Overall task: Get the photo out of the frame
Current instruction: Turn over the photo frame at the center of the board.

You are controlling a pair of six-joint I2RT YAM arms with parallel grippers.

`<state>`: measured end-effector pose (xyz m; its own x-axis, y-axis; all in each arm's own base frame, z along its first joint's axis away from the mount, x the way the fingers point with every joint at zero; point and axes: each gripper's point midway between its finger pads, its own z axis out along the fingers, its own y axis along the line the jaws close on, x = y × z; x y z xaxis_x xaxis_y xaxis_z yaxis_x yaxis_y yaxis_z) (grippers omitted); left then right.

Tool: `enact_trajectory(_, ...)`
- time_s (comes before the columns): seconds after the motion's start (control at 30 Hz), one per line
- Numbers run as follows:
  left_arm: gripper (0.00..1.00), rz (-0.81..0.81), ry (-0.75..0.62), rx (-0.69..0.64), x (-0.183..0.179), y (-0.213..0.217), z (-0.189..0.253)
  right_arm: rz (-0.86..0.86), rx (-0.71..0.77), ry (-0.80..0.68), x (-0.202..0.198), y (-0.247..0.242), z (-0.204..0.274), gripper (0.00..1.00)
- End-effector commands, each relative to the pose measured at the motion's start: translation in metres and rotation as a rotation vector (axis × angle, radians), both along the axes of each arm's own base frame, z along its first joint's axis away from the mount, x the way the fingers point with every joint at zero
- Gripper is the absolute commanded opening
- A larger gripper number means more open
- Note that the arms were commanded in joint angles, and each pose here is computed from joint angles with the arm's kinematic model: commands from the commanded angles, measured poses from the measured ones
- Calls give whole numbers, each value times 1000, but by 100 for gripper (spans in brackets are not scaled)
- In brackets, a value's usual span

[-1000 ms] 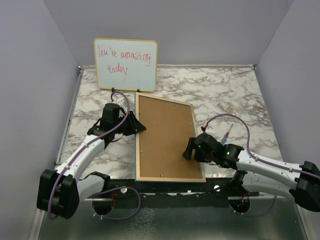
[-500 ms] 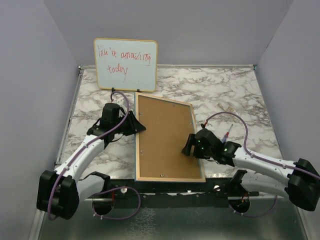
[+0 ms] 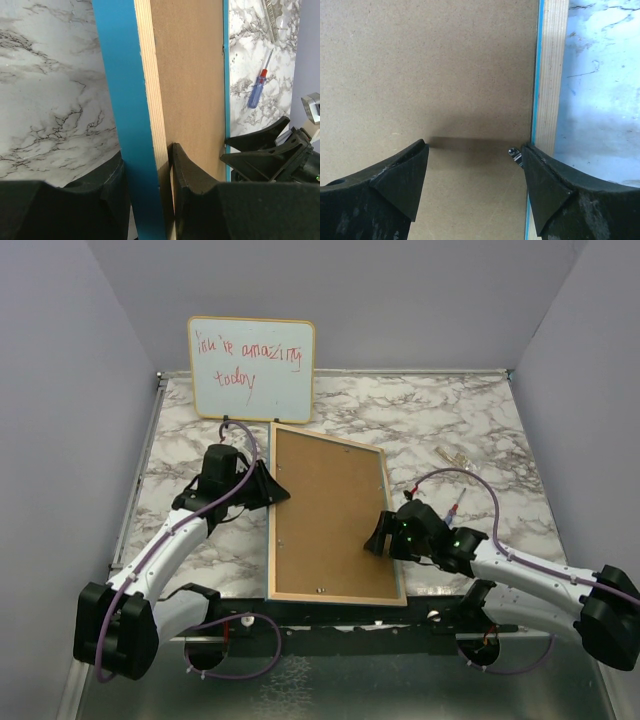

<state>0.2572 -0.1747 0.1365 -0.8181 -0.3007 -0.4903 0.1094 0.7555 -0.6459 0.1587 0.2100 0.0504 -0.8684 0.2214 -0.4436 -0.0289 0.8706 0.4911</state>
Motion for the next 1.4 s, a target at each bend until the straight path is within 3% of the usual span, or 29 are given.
enact_trajectory(0.0, 0, 29, -116, 149, 17, 22, 4, 132, 66, 134, -35, 13, -5, 77)
enact_trajectory(0.27, 0, 58, -129, 147, 24, 23, 11, 149, 110, 130, -39, 17, 14, 76)
enact_trajectory(0.5, 0, 48, -171, 116, 30, 17, 35, 90, 38, 72, -27, 2, 22, 76)
enact_trajectory(0.7, 0, 50, -194, 135, 34, 19, 54, 82, 135, -127, -9, 4, 76, 80)
enact_trajectory(0.93, 0, 69, -225, 156, 39, 18, 78, 328, 363, -376, -26, 27, 132, 82)
enact_trajectory(1.07, 0, 95, -246, 176, 45, 15, 102, 416, 337, -456, -26, 33, 145, 81)
enact_trajectory(1.37, 0, 144, -271, 270, 56, 8, 146, 552, 122, -715, -25, 59, 180, 81)
